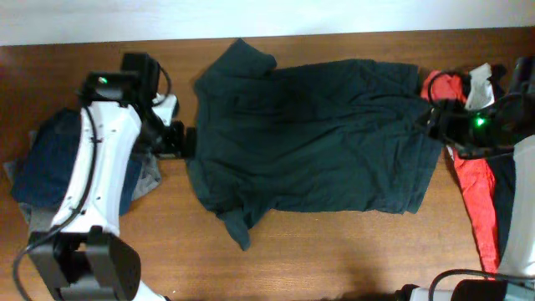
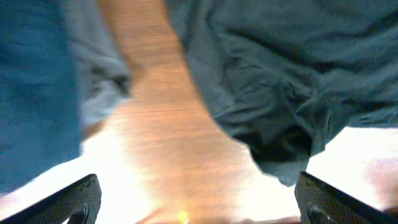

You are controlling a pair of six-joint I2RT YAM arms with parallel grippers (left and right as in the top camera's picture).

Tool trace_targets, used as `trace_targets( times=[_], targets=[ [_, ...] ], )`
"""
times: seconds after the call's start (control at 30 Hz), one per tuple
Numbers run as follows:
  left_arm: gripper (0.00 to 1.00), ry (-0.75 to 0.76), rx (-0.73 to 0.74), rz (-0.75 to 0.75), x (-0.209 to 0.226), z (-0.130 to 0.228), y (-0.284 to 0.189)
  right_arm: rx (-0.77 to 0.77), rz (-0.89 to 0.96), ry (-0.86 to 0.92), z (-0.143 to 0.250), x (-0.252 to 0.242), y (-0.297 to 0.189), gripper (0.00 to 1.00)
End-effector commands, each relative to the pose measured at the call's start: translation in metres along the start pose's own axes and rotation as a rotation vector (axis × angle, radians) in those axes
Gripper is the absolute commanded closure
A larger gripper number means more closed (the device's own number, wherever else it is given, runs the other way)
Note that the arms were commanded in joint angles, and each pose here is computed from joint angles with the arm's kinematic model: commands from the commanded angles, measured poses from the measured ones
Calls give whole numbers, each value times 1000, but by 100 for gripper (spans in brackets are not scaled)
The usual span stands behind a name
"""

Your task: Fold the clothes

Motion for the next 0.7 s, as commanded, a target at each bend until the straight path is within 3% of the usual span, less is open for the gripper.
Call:
trace_targets(
  times=[0.0,0.2,0.5,0.67],
  targets=[
    [1,-29,92,104,-7,20,36,98,46,64,17,-19,24,42],
    [1,-88,168,171,-7,43,96,225,150,187,56,-54,66,41],
    [2,-134,177,191,-6,57,130,290,242,381,111,-93,121,40],
    [18,-153,184,247,-10,62,138,287,240,392,133,-104,143,40]
  ],
)
Point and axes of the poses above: each gripper's point midway between its finger pads, its own y axis out along the fingers, its own x axis along the line the jaws close on, z = x × y, the point moved 6 cm from there along -y, back along the fingers, and after that the axes turned 7 degrees about -y, right-handed, at the moved point
